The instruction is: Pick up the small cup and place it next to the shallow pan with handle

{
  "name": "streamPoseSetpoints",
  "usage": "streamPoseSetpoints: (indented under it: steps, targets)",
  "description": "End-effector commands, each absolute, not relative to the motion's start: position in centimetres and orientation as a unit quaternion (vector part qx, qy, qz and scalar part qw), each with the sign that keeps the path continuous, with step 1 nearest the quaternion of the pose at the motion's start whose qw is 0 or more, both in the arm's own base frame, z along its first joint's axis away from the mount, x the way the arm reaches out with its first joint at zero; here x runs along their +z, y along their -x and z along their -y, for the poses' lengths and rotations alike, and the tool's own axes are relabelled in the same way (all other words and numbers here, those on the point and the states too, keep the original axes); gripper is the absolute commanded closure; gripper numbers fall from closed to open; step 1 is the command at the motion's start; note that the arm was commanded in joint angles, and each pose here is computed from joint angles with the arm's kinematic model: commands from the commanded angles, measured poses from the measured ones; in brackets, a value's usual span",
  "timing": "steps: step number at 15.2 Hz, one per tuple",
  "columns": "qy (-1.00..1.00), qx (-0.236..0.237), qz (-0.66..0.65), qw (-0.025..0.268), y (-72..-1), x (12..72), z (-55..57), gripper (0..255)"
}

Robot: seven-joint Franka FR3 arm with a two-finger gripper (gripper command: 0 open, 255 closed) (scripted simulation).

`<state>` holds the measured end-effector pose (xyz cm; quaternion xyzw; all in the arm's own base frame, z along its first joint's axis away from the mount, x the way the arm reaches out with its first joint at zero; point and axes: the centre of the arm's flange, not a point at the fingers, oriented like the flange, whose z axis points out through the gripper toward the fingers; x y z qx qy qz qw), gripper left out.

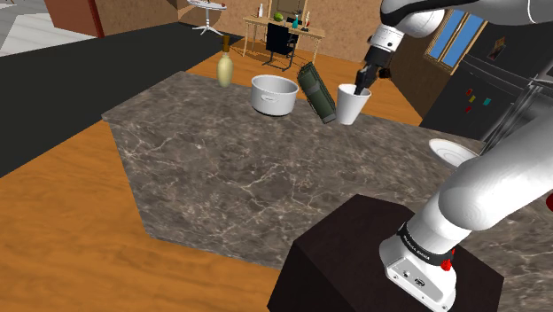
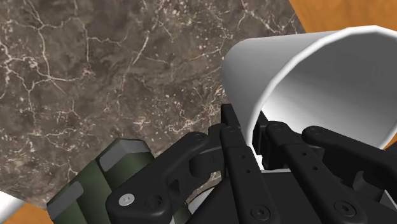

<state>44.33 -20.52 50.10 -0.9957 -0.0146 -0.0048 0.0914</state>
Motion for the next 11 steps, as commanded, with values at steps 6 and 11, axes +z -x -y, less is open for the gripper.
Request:
streamPoseSetpoints:
  steps: [6,11]
  targets:
    - [0.996,-0.005,0.015,0.091,-44.3,53.9,20.4,255]
    - [0.996,-0.005,0.015,0.091,-42.2,55.4,21.9,255]
